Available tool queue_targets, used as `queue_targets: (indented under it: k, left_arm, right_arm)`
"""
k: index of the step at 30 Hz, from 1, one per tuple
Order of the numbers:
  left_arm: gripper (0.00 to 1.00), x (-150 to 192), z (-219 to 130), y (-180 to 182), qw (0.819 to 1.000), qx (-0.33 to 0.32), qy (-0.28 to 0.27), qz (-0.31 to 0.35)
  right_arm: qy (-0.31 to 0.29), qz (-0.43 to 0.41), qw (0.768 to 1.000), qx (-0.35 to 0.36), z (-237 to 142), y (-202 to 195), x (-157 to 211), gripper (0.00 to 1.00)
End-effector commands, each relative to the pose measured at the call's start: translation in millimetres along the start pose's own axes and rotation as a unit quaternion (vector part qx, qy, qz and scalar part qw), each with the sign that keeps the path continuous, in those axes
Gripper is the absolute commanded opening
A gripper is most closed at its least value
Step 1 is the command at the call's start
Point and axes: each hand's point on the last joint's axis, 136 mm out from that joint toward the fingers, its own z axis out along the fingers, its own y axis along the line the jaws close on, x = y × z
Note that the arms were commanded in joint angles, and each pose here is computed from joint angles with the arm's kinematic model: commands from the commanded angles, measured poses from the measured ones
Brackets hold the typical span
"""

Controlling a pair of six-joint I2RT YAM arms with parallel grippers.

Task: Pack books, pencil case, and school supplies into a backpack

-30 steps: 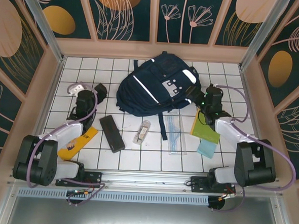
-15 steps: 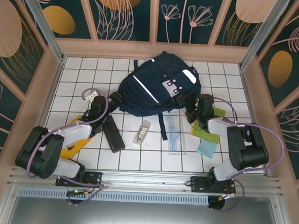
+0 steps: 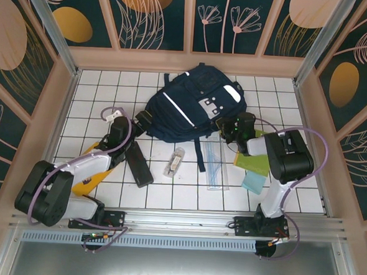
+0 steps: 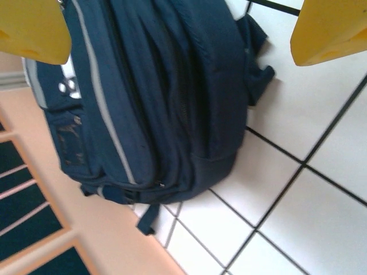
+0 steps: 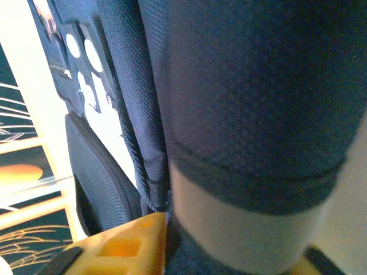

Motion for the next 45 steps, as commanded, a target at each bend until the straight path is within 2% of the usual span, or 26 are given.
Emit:
queue_targets:
  k: [1,2,10,14,20,22,24,32,34,35,41,42,45]
  left_arm:
    - [0.96,8.5,-9.1,-29.6,0.997,0.053,0.034,0.047]
    - [0.95,11.7,-11.0,-37.0,0.995,0.066,0.043,0.059]
    - [0.89,69.0,-25.9,-94.0,0.968,0.153,0.125,0.153]
    - [0.78,100.0,-27.2,-119.0,0.948,0.192,0.159,0.196]
    - [0.51,138.2,-24.4,-156.2,0.913,0.248,0.205,0.251]
    - [0.46,145.9,-18.2,-162.3,0.908,0.252,0.214,0.257]
    - [0.45,151.6,-10.3,-164.6,0.905,0.252,0.219,0.264]
    - [0.49,164.8,15.8,-169.9,0.903,0.246,0.225,0.271]
    - [0.5,167.2,19.5,-165.6,0.905,0.237,0.226,0.273]
    - [0.51,172.3,29.8,-151.7,0.909,0.213,0.228,0.276]
    - [0.57,155.7,51.8,-135.0,0.925,0.157,0.166,0.302]
    - [0.57,148.7,55.4,-145.5,0.928,0.16,0.151,0.3]
    - [0.57,143.2,63.1,-147.4,0.933,0.156,0.127,0.3]
  right_arm:
    - [0.014,-0.026,0.997,-0.076,2.1,53.1,0.2,0.02]
    - [0.019,-0.031,0.996,-0.084,0.7,62.0,1.8,0.0]
    - [0.018,-0.067,0.994,-0.083,-13.8,125.5,15.1,0.0]
    - [0.011,-0.06,0.995,-0.08,-19.0,145.2,17.0,0.0]
    - [0.007,-0.054,0.995,-0.083,-25.3,161.1,20.9,0.0]
    - [0.009,-0.058,0.995,-0.085,-26.5,166.3,22.1,0.0]
    - [0.006,-0.064,0.994,-0.083,-28.5,172.4,23.8,0.0]
    - [0.006,-0.061,0.995,-0.078,-30.7,182.0,25.9,0.0]
    - [0.008,-0.054,0.995,-0.082,-30.0,183.8,26.4,0.0]
    - [0.011,-0.051,0.995,-0.083,-29.0,184.5,27.4,0.0]
    - [0.023,-0.05,0.995,-0.083,-28.8,190.0,34.1,0.0]
    - [0.025,-0.051,0.995,-0.084,-29.2,190.8,36.0,0.0]
    - [0.03,-0.05,0.994,-0.087,-30.9,192.2,41.2,0.0]
